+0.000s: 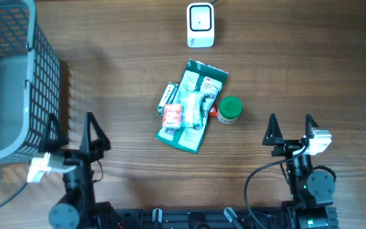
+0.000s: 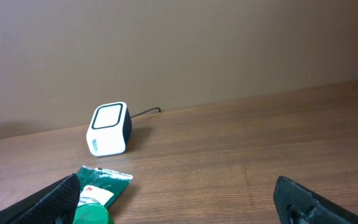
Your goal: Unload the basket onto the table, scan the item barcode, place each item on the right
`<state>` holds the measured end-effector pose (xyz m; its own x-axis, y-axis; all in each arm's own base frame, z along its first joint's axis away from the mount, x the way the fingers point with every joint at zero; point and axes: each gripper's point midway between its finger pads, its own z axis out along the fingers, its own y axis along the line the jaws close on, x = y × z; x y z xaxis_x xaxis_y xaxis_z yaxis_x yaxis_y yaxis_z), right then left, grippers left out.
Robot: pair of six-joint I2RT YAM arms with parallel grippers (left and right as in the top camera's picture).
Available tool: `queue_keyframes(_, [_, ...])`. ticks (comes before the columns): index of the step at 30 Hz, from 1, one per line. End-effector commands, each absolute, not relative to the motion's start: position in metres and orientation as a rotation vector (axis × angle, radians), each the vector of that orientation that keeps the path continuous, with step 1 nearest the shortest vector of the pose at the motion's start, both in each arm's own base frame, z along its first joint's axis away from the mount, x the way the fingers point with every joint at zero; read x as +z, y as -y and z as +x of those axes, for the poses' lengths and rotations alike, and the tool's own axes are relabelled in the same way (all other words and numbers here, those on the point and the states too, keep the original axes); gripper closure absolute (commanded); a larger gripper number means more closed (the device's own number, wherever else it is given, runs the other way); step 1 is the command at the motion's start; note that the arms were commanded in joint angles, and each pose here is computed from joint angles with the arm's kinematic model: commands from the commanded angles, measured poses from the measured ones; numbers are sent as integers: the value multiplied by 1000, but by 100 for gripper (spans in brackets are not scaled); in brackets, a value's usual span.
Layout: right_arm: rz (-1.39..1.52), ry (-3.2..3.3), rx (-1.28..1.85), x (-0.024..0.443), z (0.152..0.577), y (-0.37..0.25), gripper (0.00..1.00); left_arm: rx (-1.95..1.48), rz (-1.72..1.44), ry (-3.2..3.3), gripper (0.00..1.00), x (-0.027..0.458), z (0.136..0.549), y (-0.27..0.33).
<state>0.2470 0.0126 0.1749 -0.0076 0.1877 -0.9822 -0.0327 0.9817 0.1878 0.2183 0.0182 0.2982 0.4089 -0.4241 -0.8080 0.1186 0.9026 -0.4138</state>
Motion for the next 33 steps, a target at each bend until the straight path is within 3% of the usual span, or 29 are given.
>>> queue_keyframes(1, [126,-1553,166,178,246,-11,0,-335,-338,-1209,0,264,230,-20])
queue_keyframes(13, [126,-1553,166,178,246,-11,0,-288,-446,-1570,0,162,245,-23])
queue_keyframes(20, [126,-1553,166,178,246,-11,0,-259,-424,-1583,0,160,245,-23])
queue_keyframes(25, [126,-1553,166,178,246,-11,0,-231,-364,-1287,0,233,238,-30])
queue_keyframes(33, [126,-1553,166,178,246,-11,0,-236,-220,-854,0,332,189,-22])
